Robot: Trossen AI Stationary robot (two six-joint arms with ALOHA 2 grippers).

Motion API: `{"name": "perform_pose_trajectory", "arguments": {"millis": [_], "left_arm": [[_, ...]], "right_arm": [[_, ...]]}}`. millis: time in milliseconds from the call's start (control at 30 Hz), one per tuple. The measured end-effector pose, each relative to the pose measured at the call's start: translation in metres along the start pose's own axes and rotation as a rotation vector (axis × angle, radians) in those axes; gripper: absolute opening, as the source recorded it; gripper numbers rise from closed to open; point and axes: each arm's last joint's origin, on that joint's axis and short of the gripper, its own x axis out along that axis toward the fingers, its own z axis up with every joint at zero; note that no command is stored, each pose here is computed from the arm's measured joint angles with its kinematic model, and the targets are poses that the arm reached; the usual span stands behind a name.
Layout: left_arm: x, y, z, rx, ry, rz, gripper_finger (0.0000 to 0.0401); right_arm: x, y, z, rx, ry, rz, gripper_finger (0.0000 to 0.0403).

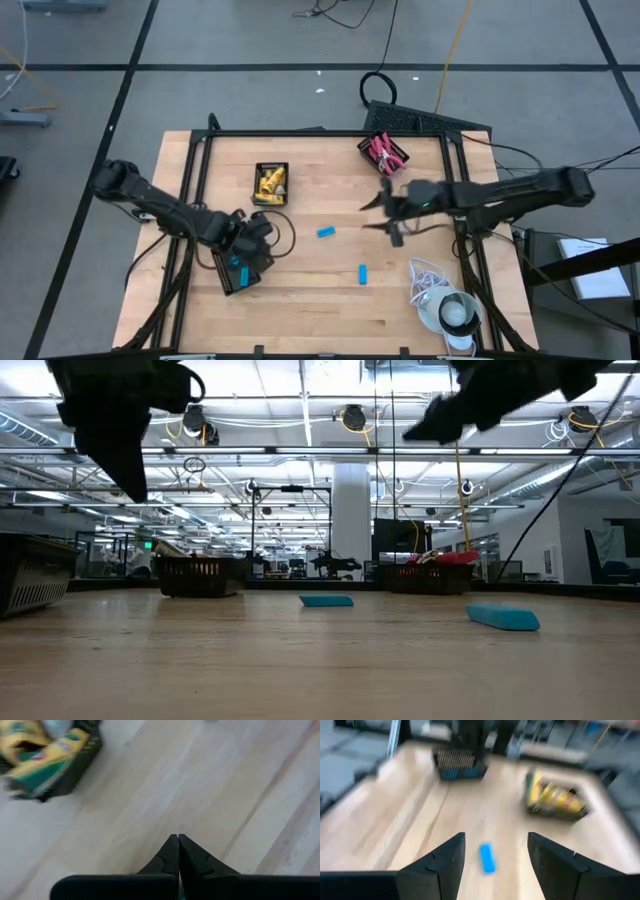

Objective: Pick & Place School Supplies
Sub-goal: Put the blue eraser into the bottom black bin

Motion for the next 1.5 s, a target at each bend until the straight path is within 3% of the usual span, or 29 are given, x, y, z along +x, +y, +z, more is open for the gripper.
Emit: {"name": "perform_pose_trajectory", "arguments": {"millis": [133, 333, 600, 900, 1500], "left_arm": [[0.008, -0.004, -0.008, 0.026, -0.116, -0.079, 0.0001], [0.025, -0.009, 0.006, 0.097, -0.258, -0.190, 0.0013], [0.045, 0.007, 0.011, 0.157, -0.260, -0.162, 0.0046], [0.064, 0.014, -0.003, 0.171, -0.296, -0.179, 0.0082], [0.065, 0.009, 0.002, 0.186, -0.424, -0.244, 0.0077]], "right_arm": [[0.038, 0.011, -0.023, 0.014, 0.143, 0.054, 0.0208], [0.083, 0.017, -0.038, 0.065, 0.193, 0.092, 0.0208], [0.138, 0.013, -0.042, 0.065, 0.262, 0.091, 0.0208], [0.155, -0.007, -0.068, 0.086, 0.385, 0.041, 0.0224], [0.175, -0.019, -0.099, 0.083, 0.430, 0.027, 0.0219]]}}
